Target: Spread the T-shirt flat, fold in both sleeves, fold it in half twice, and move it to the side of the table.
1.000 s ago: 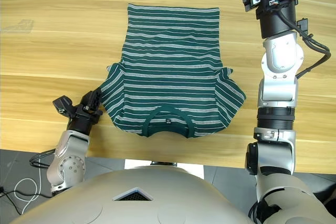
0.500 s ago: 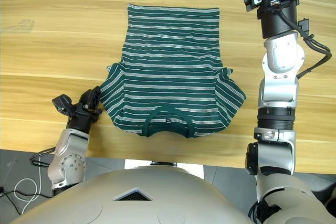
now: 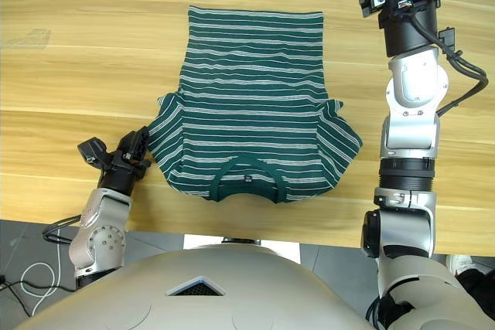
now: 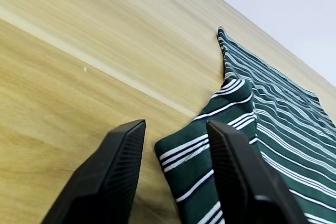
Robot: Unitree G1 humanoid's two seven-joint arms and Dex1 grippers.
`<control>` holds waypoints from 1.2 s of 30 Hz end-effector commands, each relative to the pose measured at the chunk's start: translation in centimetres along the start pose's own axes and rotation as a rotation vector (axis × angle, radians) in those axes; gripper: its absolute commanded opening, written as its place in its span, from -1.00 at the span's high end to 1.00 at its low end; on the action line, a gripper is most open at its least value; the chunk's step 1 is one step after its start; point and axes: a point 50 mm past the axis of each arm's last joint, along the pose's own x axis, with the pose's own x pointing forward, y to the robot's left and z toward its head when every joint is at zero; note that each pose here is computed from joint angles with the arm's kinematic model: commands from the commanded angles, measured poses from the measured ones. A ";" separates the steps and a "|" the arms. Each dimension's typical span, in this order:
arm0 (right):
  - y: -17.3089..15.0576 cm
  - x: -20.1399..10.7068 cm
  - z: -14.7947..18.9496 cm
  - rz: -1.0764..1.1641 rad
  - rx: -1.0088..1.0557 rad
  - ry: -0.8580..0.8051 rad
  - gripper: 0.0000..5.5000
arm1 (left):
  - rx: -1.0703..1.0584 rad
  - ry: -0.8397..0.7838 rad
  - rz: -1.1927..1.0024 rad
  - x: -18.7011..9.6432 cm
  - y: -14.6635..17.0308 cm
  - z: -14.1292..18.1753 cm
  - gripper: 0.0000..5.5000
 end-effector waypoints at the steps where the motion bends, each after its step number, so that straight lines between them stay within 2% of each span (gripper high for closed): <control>1: -0.1 0.3 0.1 -0.004 -0.003 -0.008 -0.32 | 0.009 0.156 0.065 -0.7 1.1 -2.5 0.30; 13: -0.1 0.2 0.1 -0.009 -0.004 -0.005 -0.32 | 0.036 0.170 0.045 -0.8 0.9 -2.8 0.99; 23: 0.0 0.0 -0.1 -0.010 0.000 0.003 -0.32 | 0.058 0.143 0.048 -0.8 0.8 -2.4 0.99; 36: 0.4 0.1 -0.2 -0.009 0.009 0.004 -0.32 | 0.248 -0.113 -0.202 -1.8 -3.8 2.3 0.99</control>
